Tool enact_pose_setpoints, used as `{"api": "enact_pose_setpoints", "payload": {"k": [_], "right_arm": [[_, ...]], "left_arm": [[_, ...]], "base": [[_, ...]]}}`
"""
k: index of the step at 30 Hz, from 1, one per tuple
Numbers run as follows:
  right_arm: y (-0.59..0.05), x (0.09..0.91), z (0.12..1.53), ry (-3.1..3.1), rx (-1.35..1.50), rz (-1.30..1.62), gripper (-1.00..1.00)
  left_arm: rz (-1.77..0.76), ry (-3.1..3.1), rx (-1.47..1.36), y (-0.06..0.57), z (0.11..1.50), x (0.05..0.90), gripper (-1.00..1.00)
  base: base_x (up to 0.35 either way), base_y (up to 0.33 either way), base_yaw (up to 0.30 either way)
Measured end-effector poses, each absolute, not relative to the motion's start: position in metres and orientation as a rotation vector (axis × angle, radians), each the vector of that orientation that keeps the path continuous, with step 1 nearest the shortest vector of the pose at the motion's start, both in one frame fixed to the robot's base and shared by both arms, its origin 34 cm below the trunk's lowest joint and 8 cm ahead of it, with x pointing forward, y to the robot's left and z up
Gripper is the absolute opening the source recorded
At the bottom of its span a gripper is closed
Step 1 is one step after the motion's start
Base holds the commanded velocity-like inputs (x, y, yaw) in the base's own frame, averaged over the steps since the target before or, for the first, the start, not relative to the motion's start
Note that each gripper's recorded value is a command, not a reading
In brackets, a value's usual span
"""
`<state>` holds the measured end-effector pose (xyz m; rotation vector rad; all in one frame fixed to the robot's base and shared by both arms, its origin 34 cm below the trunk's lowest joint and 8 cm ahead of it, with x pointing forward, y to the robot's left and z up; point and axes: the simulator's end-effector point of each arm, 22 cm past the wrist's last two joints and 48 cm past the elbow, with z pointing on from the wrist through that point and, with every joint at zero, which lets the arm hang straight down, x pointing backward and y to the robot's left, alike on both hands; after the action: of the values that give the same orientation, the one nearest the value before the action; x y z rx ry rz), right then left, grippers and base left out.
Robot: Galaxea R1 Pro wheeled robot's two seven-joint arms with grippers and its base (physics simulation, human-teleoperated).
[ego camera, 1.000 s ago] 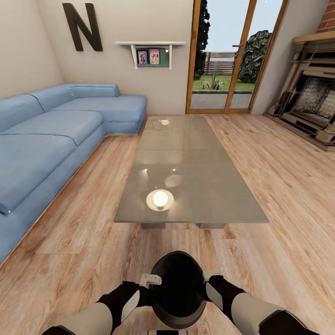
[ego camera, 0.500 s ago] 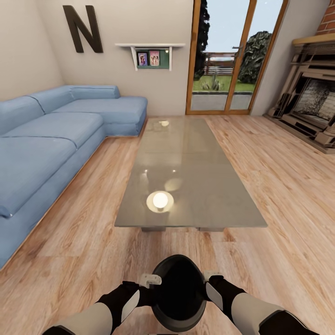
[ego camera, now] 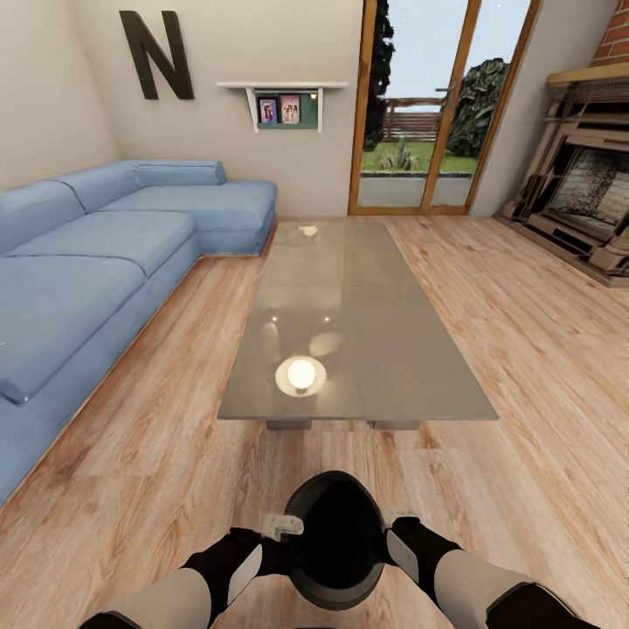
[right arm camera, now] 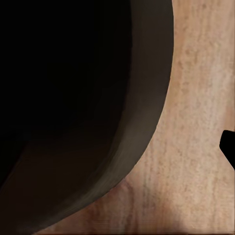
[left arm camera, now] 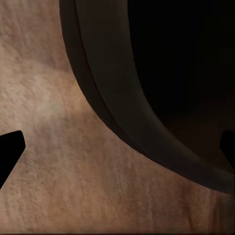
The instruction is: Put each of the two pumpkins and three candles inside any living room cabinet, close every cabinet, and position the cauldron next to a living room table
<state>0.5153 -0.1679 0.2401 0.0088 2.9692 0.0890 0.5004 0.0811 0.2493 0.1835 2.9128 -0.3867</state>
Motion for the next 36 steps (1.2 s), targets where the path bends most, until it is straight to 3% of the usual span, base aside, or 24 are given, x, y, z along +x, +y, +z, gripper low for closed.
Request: {"api": "enact_pose_setpoints", "payload": {"k": [36], "right_arm": [[-0.17,0.507,0.309,3.084,-0.015,0.082,1.0]], "left_arm": [[-0.367,3.059,0.211,0.083,0.328,0.502,1.0]], "base": [[-0.001,0.0,0.0]]}}
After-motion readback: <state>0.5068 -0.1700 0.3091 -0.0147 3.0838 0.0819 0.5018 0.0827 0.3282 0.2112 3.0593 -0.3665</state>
